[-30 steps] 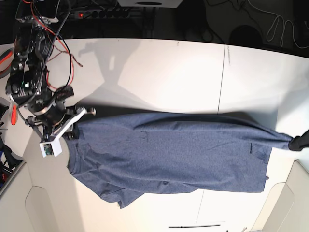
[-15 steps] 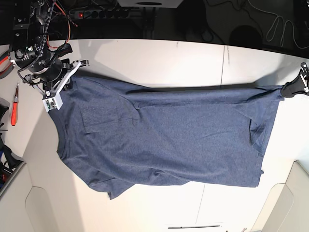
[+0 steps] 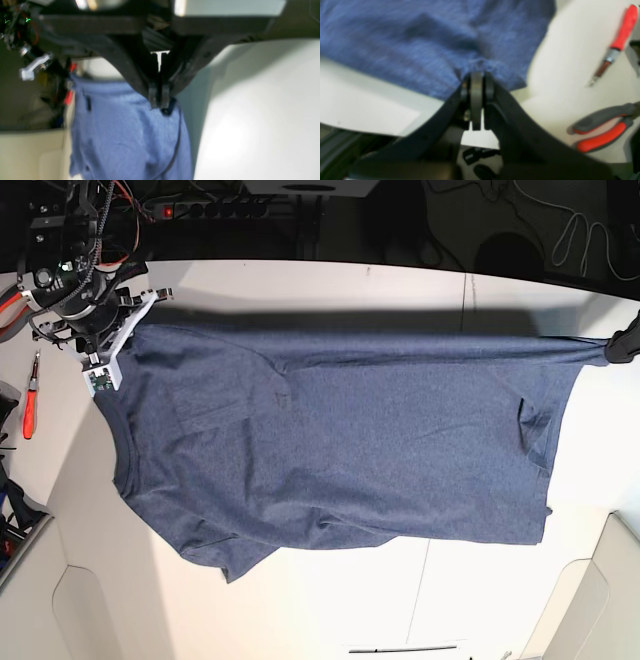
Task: Layout the t-shirt on the table in an organized manner, then fold the t-shirt properly
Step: 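Lower the stretched shirt flat onto the table with both grippers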
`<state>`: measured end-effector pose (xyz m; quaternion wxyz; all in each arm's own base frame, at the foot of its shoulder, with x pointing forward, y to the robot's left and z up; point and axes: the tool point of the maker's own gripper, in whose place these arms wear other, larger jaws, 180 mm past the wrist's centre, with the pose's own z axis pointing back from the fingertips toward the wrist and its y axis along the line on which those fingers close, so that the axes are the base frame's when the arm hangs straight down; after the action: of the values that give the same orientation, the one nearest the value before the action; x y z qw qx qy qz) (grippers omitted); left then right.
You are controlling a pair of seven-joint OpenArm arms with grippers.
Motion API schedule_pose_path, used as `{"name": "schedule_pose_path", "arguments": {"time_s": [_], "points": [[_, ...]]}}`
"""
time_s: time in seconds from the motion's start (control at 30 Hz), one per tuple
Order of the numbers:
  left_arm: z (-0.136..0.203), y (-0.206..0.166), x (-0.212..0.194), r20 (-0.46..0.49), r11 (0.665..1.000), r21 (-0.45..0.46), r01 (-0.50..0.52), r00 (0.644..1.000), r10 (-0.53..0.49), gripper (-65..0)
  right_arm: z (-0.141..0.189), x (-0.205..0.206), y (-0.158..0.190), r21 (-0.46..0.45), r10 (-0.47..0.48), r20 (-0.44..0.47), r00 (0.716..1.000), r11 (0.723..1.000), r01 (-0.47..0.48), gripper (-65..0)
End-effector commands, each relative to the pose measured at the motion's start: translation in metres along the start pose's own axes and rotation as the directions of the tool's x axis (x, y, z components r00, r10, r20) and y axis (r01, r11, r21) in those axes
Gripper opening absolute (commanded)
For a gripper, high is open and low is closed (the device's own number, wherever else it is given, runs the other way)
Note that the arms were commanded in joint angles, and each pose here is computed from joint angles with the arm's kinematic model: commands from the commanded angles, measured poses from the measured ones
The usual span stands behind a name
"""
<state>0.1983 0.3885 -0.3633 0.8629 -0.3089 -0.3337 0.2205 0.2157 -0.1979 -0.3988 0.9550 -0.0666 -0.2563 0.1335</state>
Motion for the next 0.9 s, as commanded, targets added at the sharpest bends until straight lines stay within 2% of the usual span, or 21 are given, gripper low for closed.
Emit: {"name": "schedule_pose_path", "arguments": {"time_s": [0.0,0.1,0.17,0.27,0.4,0.5,0.7,0.87], "points": [[0.016,-0.012,0.031,0.074,0.996,0.001,0.085,0.994,-0.085,-65.0,0.011,0.017,-0.012,-0.043,0.001,0.073,0.997,0.999,0.002,-65.0],[0.031,-0.040,0.063,0.174,0.978,0.008,0.210,0.963,-0.208,-65.0,0.030,0.043,-0.023,-0.086,-0.009,0.186,0.982,0.996,0.026,-65.0],[0.032,-0.058,0.074,0.196,0.960,0.002,0.280,0.941,-0.275,-65.0,0.039,0.063,-0.026,-0.093,-0.006,0.260,0.966,0.995,0.031,-65.0],[0.023,-0.074,0.071,0.171,0.943,-0.020,0.332,0.930,-0.324,-65.0,0.038,0.078,-0.017,-0.014,-0.059,0.299,0.953,0.998,0.066,-65.0],[-0.002,-0.073,0.049,0.090,0.946,-0.057,0.319,0.945,-0.313,-65.0,0.015,0.062,-0.001,0.063,-0.077,0.220,0.972,0.996,0.065,-65.0],[-0.024,-0.054,0.037,0.065,0.947,0.012,0.321,0.945,-0.321,-65.0,-0.012,0.040,0.002,0.084,-0.098,0.139,0.985,0.993,0.086,-65.0],[-0.068,-0.025,0.010,-0.009,0.917,0.130,0.376,0.926,-0.378,-65.0,-0.049,0.022,-0.014,0.031,-0.132,0.080,0.988,0.991,0.130,-65.0],[-0.079,-0.018,0.000,-0.040,0.902,0.163,0.399,0.917,-0.398,-65.0,-0.056,0.030,-0.018,0.029,-0.142,0.082,0.986,0.990,0.140,-65.0]]}}
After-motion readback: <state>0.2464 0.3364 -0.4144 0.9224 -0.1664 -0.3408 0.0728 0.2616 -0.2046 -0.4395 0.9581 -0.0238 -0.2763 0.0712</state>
